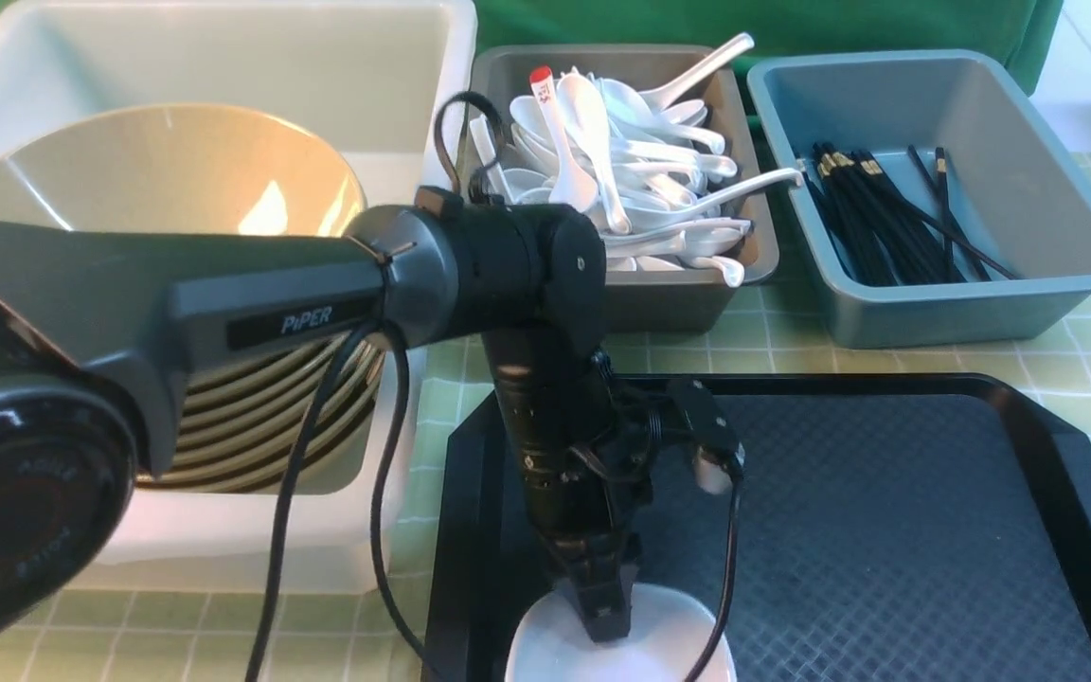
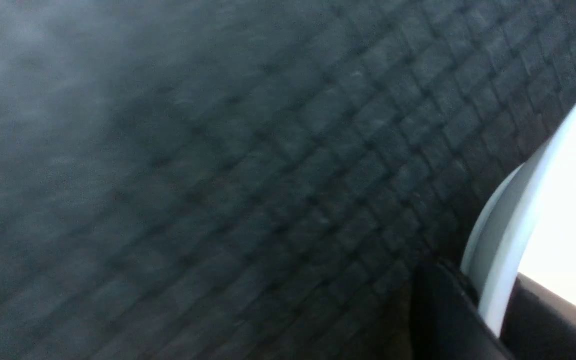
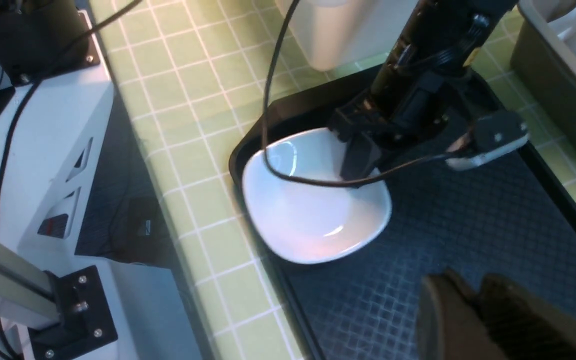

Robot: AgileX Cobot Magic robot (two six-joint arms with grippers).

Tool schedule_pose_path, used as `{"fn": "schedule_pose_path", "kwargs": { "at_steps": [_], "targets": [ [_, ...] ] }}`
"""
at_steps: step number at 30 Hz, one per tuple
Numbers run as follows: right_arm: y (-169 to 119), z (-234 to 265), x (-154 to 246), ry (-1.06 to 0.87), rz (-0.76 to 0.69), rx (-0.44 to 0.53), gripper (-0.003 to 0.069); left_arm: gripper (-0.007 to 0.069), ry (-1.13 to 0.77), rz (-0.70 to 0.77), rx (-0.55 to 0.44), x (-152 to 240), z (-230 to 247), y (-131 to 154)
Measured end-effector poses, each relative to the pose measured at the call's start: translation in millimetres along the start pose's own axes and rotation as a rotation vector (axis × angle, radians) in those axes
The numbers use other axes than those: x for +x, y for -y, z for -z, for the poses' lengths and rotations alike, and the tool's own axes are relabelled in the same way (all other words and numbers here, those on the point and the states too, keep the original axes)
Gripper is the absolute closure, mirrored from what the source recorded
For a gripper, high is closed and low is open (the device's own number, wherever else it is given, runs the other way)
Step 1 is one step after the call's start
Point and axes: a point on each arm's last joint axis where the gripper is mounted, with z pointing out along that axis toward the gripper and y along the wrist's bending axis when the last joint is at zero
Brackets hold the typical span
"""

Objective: On green table put chopsticks spoon bowls plates into blue grey white boxes.
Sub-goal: 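Grasp the small white bowl on the black tray by its rim with the left gripper, then place the white bowl into the white bin with the other dishes with the left gripper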

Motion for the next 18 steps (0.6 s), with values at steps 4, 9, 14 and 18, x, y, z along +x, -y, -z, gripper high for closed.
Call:
{"fn": "schedule_pose_path", "kwargs": {
  "at_steps": [4,9,14,18],
  "targets": [
    [0.9,0.0,-1.5,0.016,-0.002,0.009,0.0549,0.0610,0.113,0.048,-0.066,-12.2,32.8,1.2],
    [3.0,0.2,-5.5,0.061,-0.011,0.033,0.0549,0.0610,0.277,0.097,-0.177,-21.1,98.3,27.6],
    [3.3,0.8,-11.5,0.127,-0.040,0.034,0.0549,0.0610,0.404,0.081,-0.334,3.0,175.0,78.1],
    [-0.1,1.2,-14.6,0.162,0.003,-0.001,0.0549,0.0610,0.476,0.141,-0.459,33.9,219.3,110.2]
  ]
}}
